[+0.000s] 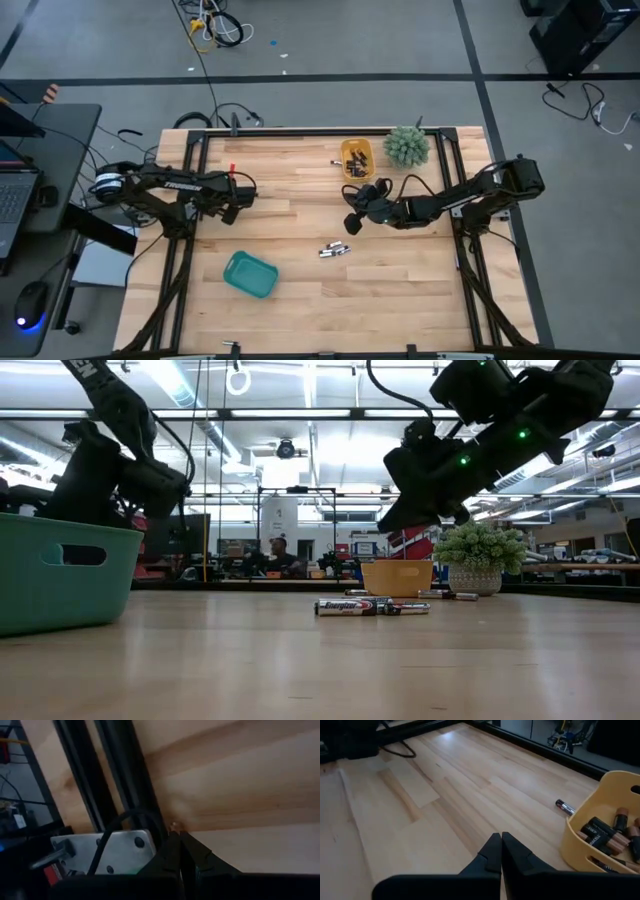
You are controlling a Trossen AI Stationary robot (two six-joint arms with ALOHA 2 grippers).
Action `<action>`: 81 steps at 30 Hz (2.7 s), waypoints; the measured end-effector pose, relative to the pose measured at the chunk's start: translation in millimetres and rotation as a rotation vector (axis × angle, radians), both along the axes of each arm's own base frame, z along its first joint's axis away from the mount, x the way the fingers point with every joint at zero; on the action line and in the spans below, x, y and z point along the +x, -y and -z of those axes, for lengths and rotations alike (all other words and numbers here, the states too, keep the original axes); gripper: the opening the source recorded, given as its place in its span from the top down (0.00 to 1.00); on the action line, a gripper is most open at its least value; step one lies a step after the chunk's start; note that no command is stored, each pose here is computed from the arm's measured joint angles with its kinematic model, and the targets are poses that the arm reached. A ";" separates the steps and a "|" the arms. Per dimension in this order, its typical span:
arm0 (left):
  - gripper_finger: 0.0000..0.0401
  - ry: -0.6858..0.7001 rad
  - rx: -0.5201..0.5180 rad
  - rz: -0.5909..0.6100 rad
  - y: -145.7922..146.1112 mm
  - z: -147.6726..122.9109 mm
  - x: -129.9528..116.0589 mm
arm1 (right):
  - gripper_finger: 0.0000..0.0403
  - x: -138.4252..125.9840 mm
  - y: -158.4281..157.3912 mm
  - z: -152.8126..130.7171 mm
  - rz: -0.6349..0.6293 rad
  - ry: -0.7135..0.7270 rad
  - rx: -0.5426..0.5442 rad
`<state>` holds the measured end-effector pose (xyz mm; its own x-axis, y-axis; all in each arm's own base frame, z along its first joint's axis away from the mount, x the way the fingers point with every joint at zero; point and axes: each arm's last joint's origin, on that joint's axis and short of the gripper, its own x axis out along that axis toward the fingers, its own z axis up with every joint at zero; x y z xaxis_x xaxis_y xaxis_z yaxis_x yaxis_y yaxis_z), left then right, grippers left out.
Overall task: Sort batteries
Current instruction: Put the black battery into the yellow bin
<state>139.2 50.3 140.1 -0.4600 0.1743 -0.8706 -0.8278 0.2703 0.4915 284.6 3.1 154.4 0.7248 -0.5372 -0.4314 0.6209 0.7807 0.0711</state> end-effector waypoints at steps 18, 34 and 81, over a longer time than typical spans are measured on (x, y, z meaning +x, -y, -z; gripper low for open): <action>1.00 -0.139 -0.063 -0.112 -17.2 25.8 0.1 | 1.00 2.2 -3.3 -3.0 -0.039 0.029 0.003; 0.99 -0.190 -0.188 0.185 -6.3 -4.9 26.9 | 1.00 2.5 -3.3 -3.6 -0.039 0.036 0.004; 0.88 -0.113 -0.374 0.520 56.8 1.4 26.8 | 1.00 3.4 -5.2 -5.4 -0.052 0.051 -0.005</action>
<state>165.9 -6.5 138.8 -0.4898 0.0937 -0.8668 -0.4914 0.7915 0.3633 288.0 8.3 159.8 0.7726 -0.5006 -0.3905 0.5754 0.8121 0.0974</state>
